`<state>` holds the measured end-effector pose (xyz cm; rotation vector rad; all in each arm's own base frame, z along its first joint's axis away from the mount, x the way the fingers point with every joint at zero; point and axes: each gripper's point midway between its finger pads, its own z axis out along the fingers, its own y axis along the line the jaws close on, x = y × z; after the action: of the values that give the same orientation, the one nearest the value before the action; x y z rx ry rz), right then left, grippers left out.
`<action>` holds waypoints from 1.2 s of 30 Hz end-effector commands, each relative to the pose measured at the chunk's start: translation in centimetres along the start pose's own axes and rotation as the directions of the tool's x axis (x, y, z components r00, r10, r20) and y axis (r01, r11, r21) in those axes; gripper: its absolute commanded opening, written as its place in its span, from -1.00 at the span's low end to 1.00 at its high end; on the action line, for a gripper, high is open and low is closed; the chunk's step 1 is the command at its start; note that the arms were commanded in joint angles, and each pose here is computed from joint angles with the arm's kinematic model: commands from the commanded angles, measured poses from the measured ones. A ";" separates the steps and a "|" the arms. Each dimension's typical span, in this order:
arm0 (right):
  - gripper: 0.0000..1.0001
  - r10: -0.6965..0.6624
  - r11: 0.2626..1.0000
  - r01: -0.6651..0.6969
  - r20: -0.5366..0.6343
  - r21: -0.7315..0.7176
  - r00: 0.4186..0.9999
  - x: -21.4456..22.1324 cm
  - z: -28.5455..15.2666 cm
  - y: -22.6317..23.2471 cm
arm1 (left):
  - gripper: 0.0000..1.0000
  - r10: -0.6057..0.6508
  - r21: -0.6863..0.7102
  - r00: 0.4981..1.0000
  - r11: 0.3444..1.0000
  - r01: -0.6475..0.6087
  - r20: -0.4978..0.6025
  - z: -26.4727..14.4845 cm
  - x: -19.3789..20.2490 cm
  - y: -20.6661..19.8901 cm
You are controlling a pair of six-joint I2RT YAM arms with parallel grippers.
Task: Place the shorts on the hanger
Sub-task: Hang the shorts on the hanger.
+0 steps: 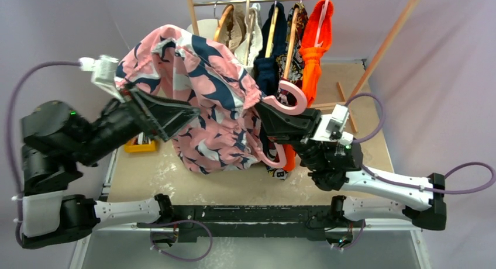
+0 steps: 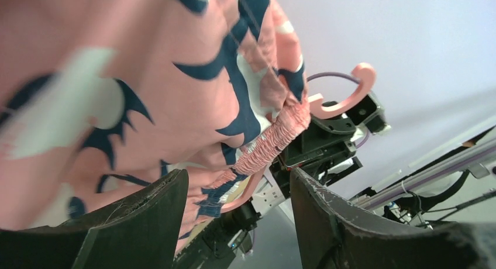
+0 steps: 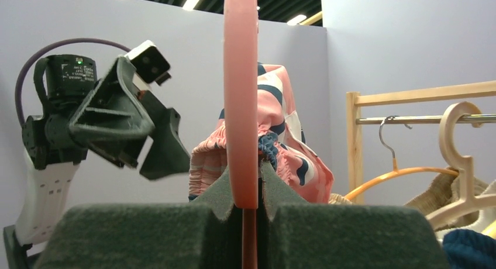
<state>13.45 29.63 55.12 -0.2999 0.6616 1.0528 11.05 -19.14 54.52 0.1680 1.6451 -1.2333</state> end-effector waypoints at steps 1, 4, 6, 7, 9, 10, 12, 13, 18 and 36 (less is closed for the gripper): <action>-1.00 0.018 0.999 -0.016 0.064 -0.031 0.998 -4.2 -1.4 0.0 | 0.27 0.085 0.083 0.989 0.992 -0.095 0.121 -5.0 -4.2 -1.5; -1.00 0.027 0.998 -0.027 0.010 -0.061 1.000 -4.4 -2.6 0.3 | 0.26 0.117 0.091 0.970 0.986 -0.139 0.213 -7.6 -6.6 -1.7; -1.00 0.034 0.997 -0.033 0.010 -0.068 0.999 -5.0 -3.0 0.4 | 0.26 0.129 0.089 0.948 0.983 -0.161 0.292 -9.4 -8.5 -1.7; -1.00 0.036 0.995 -0.034 0.022 -0.091 0.999 -5.8 -2.9 0.7 | 0.25 0.136 0.083 0.934 0.982 -0.172 0.330 -10.1 -9.4 -1.7; -1.00 0.038 0.988 -0.029 0.060 -0.152 0.997 -8.8 -2.1 1.7 | 0.26 0.157 0.067 0.906 0.978 -0.198 0.393 -11.4 -10.9 -1.6; -1.00 0.038 0.986 -0.023 0.092 -0.166 0.995 -10.6 -1.8 1.9 | 0.25 0.165 0.051 0.893 0.978 -0.204 0.419 -11.8 -11.6 -1.5; -1.00 0.047 0.976 -0.022 0.112 -0.217 0.993 -12.5 -1.5 2.7 | 0.25 0.186 0.020 0.874 0.976 -0.217 0.449 -12.1 -12.4 -1.2; -1.00 0.046 0.969 -0.023 0.089 -0.245 0.995 -12.2 -1.5 3.3 | 0.25 0.200 0.006 0.869 0.974 -0.227 0.453 -12.1 -12.6 -1.0; -1.00 0.042 0.966 -0.055 -0.058 -0.253 0.997 -7.2 -2.7 3.6 | 0.25 0.296 -0.032 0.868 0.950 -0.310 0.399 -9.9 -11.8 -1.1; -1.00 0.107 0.979 -0.143 -0.231 -0.148 0.967 -2.8 -9.8 1.5 | 0.19 0.503 0.251 0.852 0.814 -0.524 0.146 -2.8 -3.1 -4.4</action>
<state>7.95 25.25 47.04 -0.6289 0.8718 1.1734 8.61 -11.50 62.07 0.4361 1.1905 -0.9794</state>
